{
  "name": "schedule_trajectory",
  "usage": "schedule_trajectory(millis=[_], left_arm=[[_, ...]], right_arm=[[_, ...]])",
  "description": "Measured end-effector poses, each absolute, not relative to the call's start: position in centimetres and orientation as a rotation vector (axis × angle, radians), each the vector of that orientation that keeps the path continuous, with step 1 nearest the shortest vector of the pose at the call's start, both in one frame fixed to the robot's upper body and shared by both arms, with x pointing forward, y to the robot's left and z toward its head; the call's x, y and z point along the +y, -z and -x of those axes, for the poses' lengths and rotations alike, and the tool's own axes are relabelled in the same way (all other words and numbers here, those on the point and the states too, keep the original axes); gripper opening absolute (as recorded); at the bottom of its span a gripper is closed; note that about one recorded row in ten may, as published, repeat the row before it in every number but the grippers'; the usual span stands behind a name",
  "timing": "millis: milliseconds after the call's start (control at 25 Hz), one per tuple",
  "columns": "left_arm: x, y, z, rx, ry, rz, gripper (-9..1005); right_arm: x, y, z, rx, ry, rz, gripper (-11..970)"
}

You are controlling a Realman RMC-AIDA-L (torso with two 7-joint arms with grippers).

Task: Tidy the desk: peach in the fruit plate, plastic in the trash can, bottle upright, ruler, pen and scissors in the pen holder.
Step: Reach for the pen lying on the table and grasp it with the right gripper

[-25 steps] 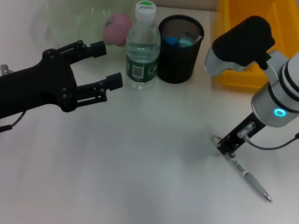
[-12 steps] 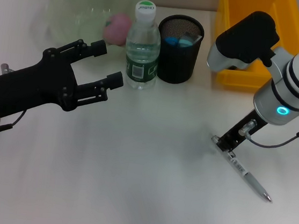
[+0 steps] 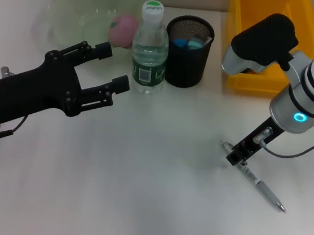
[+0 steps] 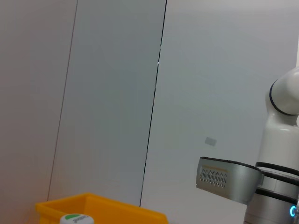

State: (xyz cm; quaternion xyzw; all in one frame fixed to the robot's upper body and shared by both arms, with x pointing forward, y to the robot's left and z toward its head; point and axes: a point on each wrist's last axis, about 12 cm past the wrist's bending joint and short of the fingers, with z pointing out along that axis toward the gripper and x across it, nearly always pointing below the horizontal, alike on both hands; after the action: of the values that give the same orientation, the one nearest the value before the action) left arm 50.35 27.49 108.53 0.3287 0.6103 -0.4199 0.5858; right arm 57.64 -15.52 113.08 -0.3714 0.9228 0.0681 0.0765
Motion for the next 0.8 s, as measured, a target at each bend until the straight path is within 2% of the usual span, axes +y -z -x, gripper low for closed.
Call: schedule_trajectory(millis=[800], left_arm=[[27.65,-108.38,-50.08,1.421,0.970,-0.769,805]], right_arm=[[-15.51,-112.61,-57.70,2.782,-0.200,1.073,359]])
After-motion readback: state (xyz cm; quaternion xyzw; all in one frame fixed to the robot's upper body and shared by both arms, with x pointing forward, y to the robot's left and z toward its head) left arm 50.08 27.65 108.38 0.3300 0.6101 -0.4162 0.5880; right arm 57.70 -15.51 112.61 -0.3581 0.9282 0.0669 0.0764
